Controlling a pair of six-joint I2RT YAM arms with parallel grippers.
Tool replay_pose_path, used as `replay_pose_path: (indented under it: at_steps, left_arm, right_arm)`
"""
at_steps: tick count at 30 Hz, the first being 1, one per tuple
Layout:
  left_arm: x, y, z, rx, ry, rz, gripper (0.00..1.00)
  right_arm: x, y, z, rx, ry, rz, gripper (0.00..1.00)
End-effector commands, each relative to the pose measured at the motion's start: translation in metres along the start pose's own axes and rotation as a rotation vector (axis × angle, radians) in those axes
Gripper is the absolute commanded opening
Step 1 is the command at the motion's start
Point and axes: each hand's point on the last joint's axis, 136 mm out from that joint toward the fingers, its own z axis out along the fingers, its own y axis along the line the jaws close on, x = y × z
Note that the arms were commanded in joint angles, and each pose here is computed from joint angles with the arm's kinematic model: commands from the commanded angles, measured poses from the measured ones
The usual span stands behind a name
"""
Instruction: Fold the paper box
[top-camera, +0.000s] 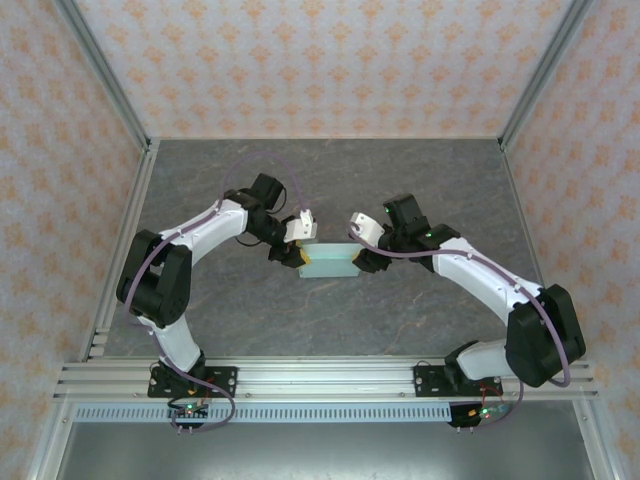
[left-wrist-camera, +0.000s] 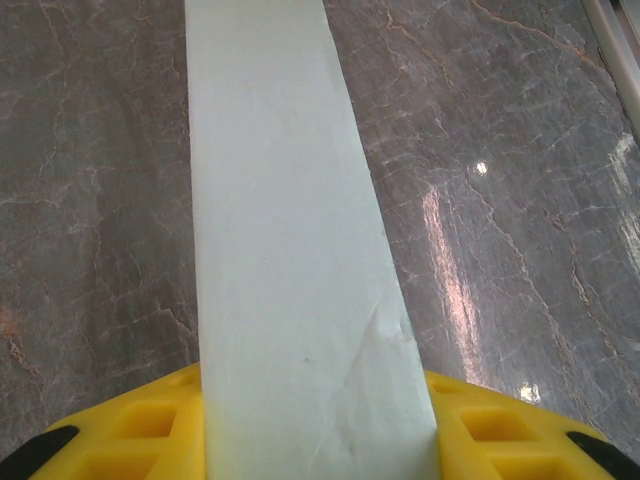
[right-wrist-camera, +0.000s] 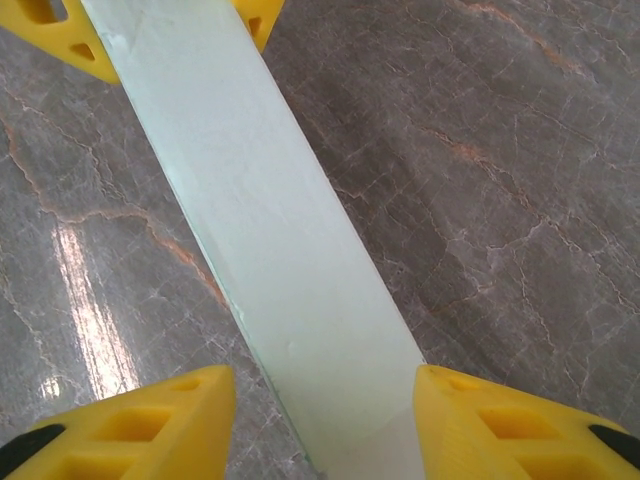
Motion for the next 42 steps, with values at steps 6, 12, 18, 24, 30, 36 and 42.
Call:
replay_pose_path:
  at_steps: [6, 12, 18, 24, 30, 36, 42]
  left_arm:
    - [-0.003, 0.000, -0.001, 0.016, -0.005, 0.018, 0.36]
    - [-0.003, 0.000, -0.001, 0.018, -0.003, 0.022, 0.36]
    - [-0.001, -0.001, 0.001, 0.026, 0.004, 0.030, 0.36]
    - [-0.001, -0.001, 0.001, 0.025, 0.012, 0.033, 0.36]
    - [-0.001, -0.001, 0.002, 0.027, 0.017, 0.036, 0.36]
    - [-0.001, -0.001, 0.002, 0.027, 0.019, 0.036, 0.36]
    - [-0.001, -0.001, 0.002, 0.028, 0.020, 0.038, 0.36]
  right_arm:
    - [-0.005, -0.009, 0.001, 0.027, 0.017, -0.021, 0.47]
    - [-0.006, -0.014, 0.000, 0.061, 0.011, -0.032, 0.44]
    - [-0.013, -0.024, -0.003, 0.110, -0.007, -0.036, 0.38]
    - [-0.017, -0.027, -0.006, 0.130, -0.012, -0.035, 0.35]
    - [-0.019, -0.029, -0.009, 0.131, -0.005, -0.034, 0.35]
    - [-0.017, -0.032, -0.009, 0.149, 0.011, -0.035, 0.34]
    - [-0.018, -0.036, -0.012, 0.178, 0.009, -0.034, 0.29]
